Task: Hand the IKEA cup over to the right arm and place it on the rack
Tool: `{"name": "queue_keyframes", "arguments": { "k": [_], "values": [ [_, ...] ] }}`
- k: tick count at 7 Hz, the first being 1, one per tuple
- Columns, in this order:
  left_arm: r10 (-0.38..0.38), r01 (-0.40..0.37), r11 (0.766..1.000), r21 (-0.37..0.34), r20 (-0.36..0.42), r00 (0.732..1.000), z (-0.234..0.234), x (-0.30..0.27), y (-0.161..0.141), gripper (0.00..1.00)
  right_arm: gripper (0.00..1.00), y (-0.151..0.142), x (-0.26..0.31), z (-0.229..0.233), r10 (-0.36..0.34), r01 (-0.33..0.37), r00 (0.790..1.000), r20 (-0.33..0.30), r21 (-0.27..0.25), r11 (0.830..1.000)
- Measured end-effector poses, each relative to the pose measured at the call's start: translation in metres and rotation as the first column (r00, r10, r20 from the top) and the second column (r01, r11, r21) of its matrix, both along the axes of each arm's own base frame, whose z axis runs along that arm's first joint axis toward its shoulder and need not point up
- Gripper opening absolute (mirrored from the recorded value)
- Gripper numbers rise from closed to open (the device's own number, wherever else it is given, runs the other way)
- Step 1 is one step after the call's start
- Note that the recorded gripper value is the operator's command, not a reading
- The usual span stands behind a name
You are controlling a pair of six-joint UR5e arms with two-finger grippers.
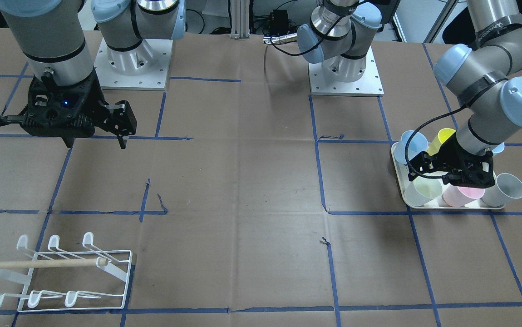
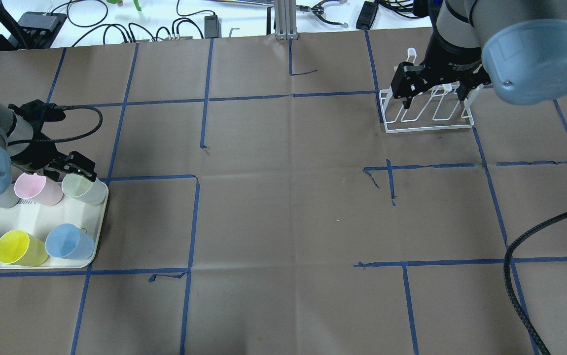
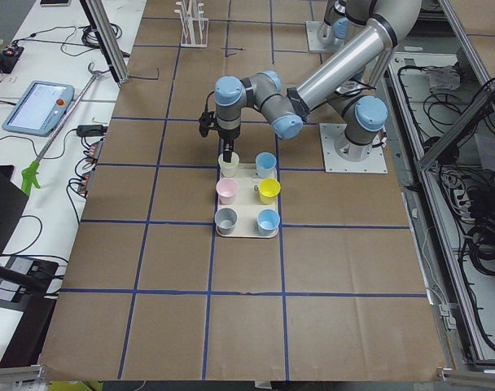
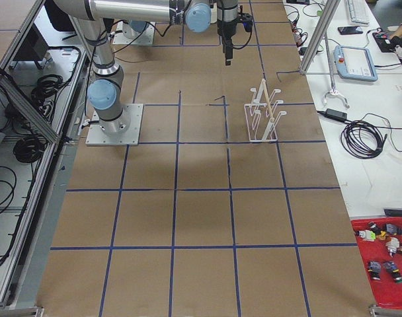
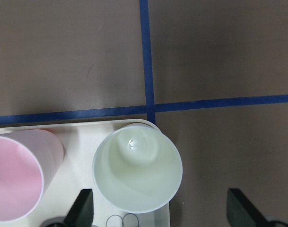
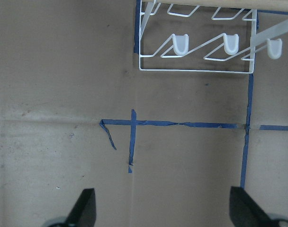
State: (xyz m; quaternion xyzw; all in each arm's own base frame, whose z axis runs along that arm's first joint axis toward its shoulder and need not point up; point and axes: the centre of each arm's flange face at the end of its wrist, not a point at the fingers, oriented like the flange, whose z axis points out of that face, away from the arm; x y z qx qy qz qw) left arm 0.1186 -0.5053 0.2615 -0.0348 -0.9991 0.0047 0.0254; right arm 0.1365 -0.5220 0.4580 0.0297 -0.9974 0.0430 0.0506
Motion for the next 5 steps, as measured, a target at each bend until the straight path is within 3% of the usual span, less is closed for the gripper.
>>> {"name": "queue_keyframes", "arguments": {
  "k": [3, 4, 5],
  "values": [
    [-0.004, 0.004, 1.0, 0.018, -0.009, 1.0, -0.026, -0.006, 0.0, 0.99, 1.0, -0.001, 0.0, 0.0, -0.002, 0.002, 1.0, 0.0, -0.001, 1.0],
    [-0.007, 0.007, 1.0, 0.02, -0.008, 1.0, -0.028, -0.009, 0.0, 0.83, 1.0, -0.001, 0.0, -0.001, -0.002, 0.002, 1.0, -0.001, 0.0, 1.0],
    [-0.009, 0.009, 1.0, 0.019, -0.007, 1.0, -0.028, -0.011, -0.001, 0.54, 1.0, -0.002, -0.001, -0.001, -0.003, 0.003, 1.0, -0.001, 0.001, 1.0]
  ]
}}
